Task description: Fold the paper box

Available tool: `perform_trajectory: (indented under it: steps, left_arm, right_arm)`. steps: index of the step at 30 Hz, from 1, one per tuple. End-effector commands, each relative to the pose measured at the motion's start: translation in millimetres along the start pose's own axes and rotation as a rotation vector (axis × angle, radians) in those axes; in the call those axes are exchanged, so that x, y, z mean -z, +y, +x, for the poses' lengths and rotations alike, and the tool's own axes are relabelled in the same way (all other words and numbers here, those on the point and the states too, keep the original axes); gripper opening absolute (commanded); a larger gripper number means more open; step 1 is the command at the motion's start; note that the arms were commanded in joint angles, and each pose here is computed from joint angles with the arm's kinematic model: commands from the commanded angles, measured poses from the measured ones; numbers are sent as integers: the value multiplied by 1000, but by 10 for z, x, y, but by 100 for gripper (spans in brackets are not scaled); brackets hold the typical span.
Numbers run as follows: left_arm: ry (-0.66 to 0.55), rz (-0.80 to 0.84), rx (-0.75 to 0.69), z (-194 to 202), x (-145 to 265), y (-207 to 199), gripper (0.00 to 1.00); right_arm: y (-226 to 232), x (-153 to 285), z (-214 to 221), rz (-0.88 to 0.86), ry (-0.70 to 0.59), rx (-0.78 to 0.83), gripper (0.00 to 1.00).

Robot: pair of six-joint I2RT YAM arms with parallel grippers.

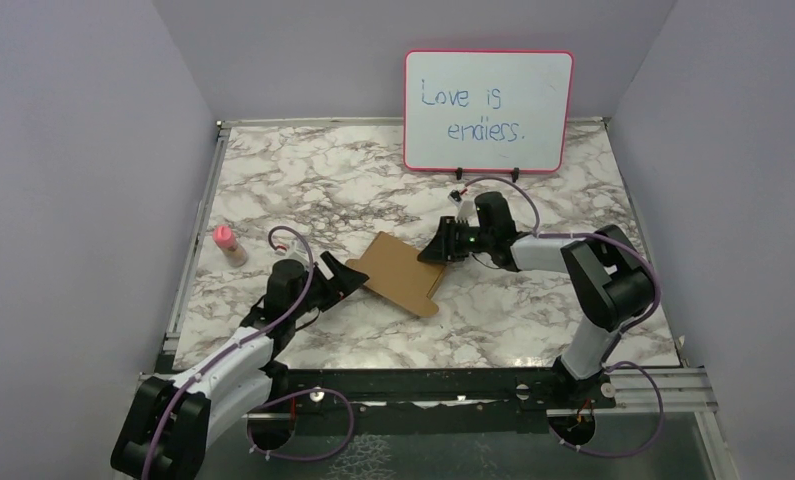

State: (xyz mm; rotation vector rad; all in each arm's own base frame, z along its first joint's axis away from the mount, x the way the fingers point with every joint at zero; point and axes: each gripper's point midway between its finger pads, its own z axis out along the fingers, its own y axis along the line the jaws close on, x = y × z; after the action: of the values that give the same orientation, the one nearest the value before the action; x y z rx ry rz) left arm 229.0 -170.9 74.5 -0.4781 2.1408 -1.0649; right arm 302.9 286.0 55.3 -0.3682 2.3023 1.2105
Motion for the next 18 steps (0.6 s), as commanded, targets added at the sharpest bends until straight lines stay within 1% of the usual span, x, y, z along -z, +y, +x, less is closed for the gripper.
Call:
perform_trajectory:
  steps: [1,9,18]
  left_arm:
    - [-7,32,15,-22,-48,-123,81]
    - [-32,72,52,-50,-123,-287,85]
    - [-64,93,86,-71,-180,-416,88]
  right_arm:
    - [-98,-32,254,-7,62,-77,34]
    - [-181,-1,333,-74,72,-202,30]
    - [-296,42,353,-98,63,-289,25]
